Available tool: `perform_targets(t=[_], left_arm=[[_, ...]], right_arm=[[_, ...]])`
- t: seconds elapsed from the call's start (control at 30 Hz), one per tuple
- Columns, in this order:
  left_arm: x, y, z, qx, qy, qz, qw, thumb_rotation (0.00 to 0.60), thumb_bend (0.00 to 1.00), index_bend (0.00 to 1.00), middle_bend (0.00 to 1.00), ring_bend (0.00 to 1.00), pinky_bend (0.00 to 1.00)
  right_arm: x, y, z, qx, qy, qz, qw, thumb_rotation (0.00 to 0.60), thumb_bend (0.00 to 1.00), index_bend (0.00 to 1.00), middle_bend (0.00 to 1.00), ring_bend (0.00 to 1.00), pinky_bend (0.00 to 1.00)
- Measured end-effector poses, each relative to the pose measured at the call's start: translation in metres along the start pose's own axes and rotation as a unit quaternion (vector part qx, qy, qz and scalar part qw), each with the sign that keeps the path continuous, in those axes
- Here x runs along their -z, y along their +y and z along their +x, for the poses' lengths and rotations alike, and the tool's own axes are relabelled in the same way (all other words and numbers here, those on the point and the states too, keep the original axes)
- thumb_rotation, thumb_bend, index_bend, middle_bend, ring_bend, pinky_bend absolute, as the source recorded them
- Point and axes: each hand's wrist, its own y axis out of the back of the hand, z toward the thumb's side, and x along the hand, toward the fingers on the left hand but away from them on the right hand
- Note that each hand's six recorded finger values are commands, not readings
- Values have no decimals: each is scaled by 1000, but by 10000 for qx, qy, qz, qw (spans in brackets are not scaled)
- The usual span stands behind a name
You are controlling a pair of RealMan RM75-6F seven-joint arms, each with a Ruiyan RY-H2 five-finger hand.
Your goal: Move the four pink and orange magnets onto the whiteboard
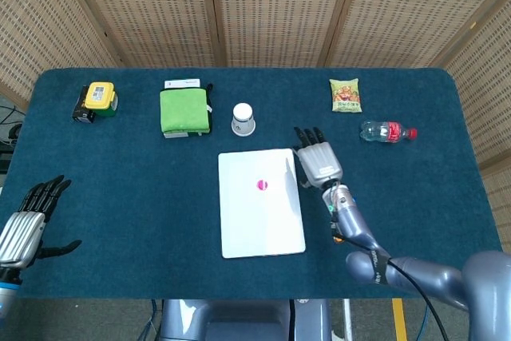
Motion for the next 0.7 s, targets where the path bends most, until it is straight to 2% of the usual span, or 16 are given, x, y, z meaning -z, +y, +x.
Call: perform_targets(t=[0.17, 0.3, 0.57, 0.7], left_arm=[[-1, -1, 0, 8, -14, 24, 10000, 600, 24, 0, 0, 0, 0], [-1, -1, 0, 12, -9, 23, 10000, 600, 24, 0, 0, 0, 0], [-2, -1, 0, 2, -1, 20, 10000, 600, 24, 0, 0, 0, 0], [-1, 0, 0, 2, 10, 5, 10000, 600, 24, 0, 0, 0, 0]], right_arm=[[35, -17, 19, -134, -191, -160, 9996, 600, 246, 391, 0, 0, 0], [51, -29, 29, -225, -256, -246, 9991, 600, 245, 408, 0, 0, 0], [54, -46, 33, -259, -154, -312, 9991, 600, 260, 428, 0, 0, 0], [54, -53, 29, -270, -170, -294, 9991, 600, 311, 428, 0, 0, 0]])
